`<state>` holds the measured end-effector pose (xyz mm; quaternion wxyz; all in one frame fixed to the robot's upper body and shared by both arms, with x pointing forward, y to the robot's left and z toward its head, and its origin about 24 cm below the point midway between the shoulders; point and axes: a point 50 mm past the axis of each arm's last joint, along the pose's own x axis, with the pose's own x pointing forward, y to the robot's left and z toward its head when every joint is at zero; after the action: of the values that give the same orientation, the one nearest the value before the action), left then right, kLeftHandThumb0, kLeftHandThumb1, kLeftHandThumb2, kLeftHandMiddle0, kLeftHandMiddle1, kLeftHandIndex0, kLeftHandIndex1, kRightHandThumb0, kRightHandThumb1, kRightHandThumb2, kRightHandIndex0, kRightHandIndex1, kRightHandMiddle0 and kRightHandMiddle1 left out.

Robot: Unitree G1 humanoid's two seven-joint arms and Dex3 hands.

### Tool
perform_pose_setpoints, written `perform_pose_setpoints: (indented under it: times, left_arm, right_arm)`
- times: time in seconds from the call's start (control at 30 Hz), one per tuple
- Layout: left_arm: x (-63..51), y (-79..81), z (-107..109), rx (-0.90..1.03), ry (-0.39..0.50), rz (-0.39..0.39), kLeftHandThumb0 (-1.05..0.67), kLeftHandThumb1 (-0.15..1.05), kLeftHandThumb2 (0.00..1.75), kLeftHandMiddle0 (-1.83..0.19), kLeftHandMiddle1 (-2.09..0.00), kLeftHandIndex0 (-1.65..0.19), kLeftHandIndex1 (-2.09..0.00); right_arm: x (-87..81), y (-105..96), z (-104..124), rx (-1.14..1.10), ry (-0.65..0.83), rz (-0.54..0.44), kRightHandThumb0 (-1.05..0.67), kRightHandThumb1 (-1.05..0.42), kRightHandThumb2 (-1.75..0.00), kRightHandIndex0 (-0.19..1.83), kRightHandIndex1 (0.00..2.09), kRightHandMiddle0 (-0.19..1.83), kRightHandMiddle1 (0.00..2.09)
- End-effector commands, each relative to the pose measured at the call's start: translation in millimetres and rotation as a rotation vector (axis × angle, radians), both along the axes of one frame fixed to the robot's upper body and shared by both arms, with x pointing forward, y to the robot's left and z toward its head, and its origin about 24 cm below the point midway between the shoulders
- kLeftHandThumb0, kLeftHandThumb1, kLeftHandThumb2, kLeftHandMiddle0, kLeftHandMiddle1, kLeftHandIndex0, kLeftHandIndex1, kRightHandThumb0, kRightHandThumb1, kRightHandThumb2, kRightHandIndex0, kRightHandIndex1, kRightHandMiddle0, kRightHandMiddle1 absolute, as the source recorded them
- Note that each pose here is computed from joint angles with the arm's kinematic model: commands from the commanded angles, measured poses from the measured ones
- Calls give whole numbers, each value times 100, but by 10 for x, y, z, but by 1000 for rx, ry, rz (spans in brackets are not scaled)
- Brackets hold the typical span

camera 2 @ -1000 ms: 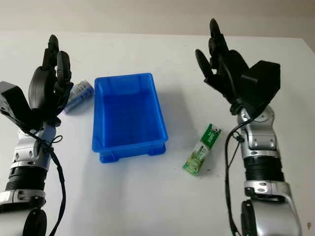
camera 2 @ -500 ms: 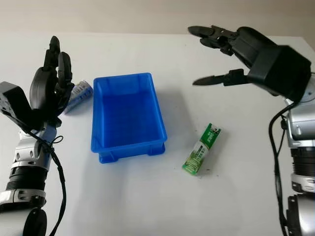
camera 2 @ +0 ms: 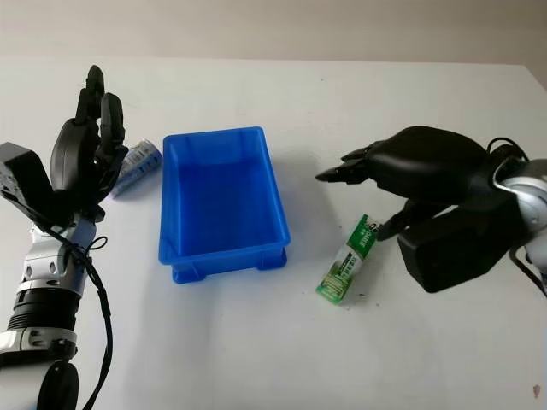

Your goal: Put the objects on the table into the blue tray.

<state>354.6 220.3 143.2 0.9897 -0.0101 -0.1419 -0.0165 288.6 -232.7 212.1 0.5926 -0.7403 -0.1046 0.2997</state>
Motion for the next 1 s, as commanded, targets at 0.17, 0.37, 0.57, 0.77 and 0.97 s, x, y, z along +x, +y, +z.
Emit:
perform_pose_setpoints:
  times: [0.17,0.37,0.57,0.77,0.97]
  left_arm:
    - [31,10,115,9,-27,0,-70,105,64,19,0,19,0]
    - [37,3,128,16,-26,-2,-70,105,64,19,0,19,0]
    - [35,-1,127,23,-31,-8,-70,105,63,19,0,19,0]
    - [34,1,132,17,-33,0,-70,105,62,19,0,19,0]
    - [35,-11,139,7,-34,2,-71,105,62,19,0,19,0]
  right_arm:
    - [-113,4,-106,-100,24,48,-31,-84,-7,30,6,30,5]
    - [-171,-29,-209,-65,54,57,-30,-85,-6,29,5,28,4]
    - [-238,-51,-367,9,75,73,-24,-88,-6,34,8,33,7]
    - [-293,-52,-482,67,48,111,-21,-92,-7,40,11,39,10]
    - [-318,-92,-666,125,-56,168,-22,-97,-6,31,52,9,98]
